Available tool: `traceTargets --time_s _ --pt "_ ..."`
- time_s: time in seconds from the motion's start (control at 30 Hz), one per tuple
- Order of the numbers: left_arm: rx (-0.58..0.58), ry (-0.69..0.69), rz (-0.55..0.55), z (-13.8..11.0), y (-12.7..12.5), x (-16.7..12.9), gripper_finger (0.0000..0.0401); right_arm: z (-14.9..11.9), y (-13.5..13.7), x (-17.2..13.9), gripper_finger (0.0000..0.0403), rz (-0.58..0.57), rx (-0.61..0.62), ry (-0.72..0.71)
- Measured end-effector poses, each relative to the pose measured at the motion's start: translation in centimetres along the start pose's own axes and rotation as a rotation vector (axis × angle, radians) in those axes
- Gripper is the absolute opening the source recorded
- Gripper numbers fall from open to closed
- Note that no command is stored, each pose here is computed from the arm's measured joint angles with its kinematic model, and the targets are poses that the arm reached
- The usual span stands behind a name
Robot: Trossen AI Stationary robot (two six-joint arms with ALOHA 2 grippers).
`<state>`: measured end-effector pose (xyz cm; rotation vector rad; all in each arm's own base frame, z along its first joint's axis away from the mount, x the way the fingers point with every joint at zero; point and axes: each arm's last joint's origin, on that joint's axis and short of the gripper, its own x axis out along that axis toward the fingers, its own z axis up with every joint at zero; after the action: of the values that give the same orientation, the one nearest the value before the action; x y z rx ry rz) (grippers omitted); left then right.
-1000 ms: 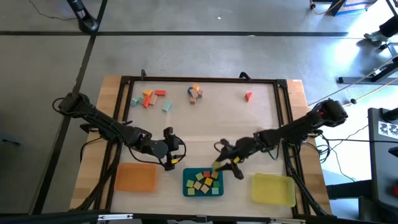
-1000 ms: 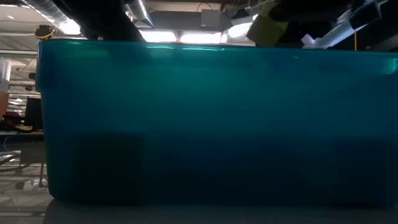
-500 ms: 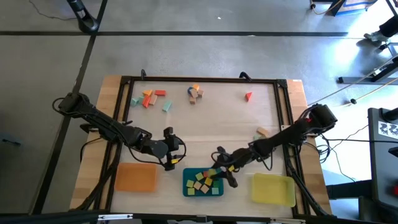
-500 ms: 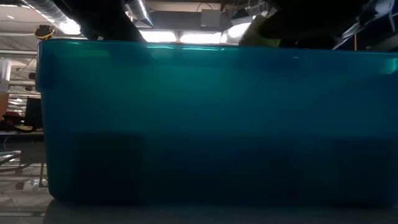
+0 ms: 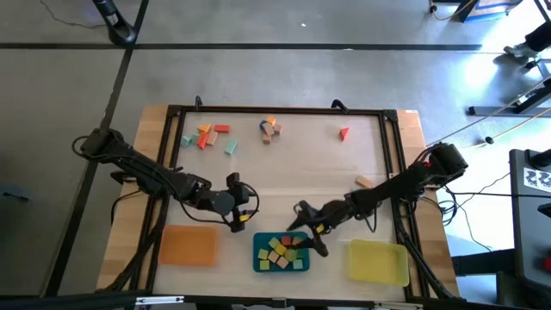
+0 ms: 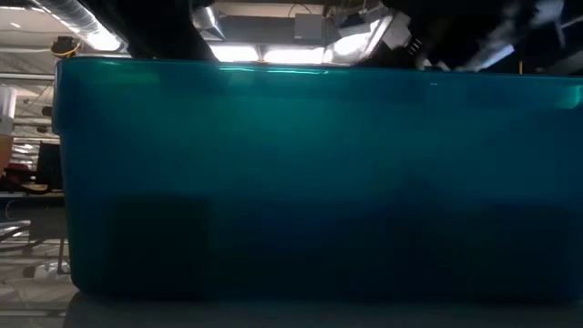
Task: Sort blocks by size
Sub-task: Put the brown cube block into the blue bin
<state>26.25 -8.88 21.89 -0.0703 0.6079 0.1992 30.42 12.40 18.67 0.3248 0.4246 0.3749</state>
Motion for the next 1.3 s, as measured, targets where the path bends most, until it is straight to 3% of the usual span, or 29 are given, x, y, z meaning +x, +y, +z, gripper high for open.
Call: traceTargets --time_s 0.2,0.47,0.6,0.93,1.3 --pt "-0.079 -0.014 0.060 0.7 1.9 0.8 0.0237 2.1 -2.3 -1.3 0.0303 -0.139 -0.006 -0.082" --pt "-0.206 -0.067 0.179 2.2 6.0 2.2 0.0237 1.7 -5.6 -1.9 0.0288 -0.482 0.023 -0.053" --pt "-0.299 -0.072 0.286 2.4 8.8 3.3 0.0237 1.2 -6.0 -2.1 0.0287 -0.595 0.014 -0.032" --pt "-0.440 -0.041 0.497 0.7 15.5 8.3 0.0237 0.7 -6.3 -2.3 0.0286 -0.675 0.004 0.015" --pt "-0.502 -0.038 0.542 -0.8 20.2 13.0 0.0237 0.7 -6.3 -2.3 0.0286 -0.680 0.003 0.007"
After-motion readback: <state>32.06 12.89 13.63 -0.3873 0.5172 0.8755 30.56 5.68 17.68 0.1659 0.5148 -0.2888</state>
